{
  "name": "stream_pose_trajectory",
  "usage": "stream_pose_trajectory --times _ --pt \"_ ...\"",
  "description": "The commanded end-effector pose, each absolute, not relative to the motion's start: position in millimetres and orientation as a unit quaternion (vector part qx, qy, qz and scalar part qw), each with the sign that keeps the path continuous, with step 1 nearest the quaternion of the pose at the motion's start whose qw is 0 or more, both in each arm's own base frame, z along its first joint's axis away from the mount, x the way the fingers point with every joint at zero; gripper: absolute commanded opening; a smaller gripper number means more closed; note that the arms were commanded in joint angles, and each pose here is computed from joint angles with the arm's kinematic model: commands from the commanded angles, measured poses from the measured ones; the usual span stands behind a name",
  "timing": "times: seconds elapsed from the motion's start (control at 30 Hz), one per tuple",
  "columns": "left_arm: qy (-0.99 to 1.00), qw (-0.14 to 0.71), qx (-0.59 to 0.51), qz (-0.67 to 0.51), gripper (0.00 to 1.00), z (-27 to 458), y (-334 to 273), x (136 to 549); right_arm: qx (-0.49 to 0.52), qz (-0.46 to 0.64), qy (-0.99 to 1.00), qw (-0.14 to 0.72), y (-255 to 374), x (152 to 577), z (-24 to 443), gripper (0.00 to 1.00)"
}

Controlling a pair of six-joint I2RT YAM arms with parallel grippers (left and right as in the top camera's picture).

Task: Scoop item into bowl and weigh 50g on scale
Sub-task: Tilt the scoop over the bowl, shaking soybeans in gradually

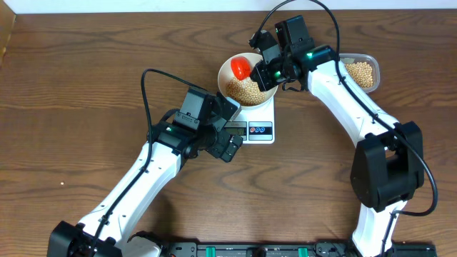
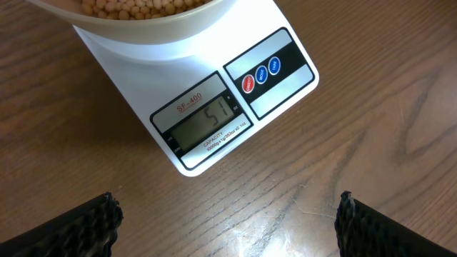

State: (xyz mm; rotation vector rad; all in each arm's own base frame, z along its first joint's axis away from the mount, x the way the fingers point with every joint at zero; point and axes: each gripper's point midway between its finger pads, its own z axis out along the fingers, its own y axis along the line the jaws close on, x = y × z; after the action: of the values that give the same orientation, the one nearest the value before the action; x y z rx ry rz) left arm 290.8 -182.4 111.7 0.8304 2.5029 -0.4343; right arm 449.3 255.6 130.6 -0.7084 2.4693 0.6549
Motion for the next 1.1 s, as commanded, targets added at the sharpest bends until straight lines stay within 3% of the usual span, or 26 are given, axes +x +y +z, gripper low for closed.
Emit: stream_pose_trajectory --times 0.0,1.07 --pt "0.910 0.239 0.299 -0.156 0.98 116 -181 292 -0.257 0.251 0.893 0.271 256 453 162 0.01" --pt "0.910 0.239 0.299 -0.156 0.98 116 -181 292 -0.286 0.117 0.914 0.262 235 450 138 0.01"
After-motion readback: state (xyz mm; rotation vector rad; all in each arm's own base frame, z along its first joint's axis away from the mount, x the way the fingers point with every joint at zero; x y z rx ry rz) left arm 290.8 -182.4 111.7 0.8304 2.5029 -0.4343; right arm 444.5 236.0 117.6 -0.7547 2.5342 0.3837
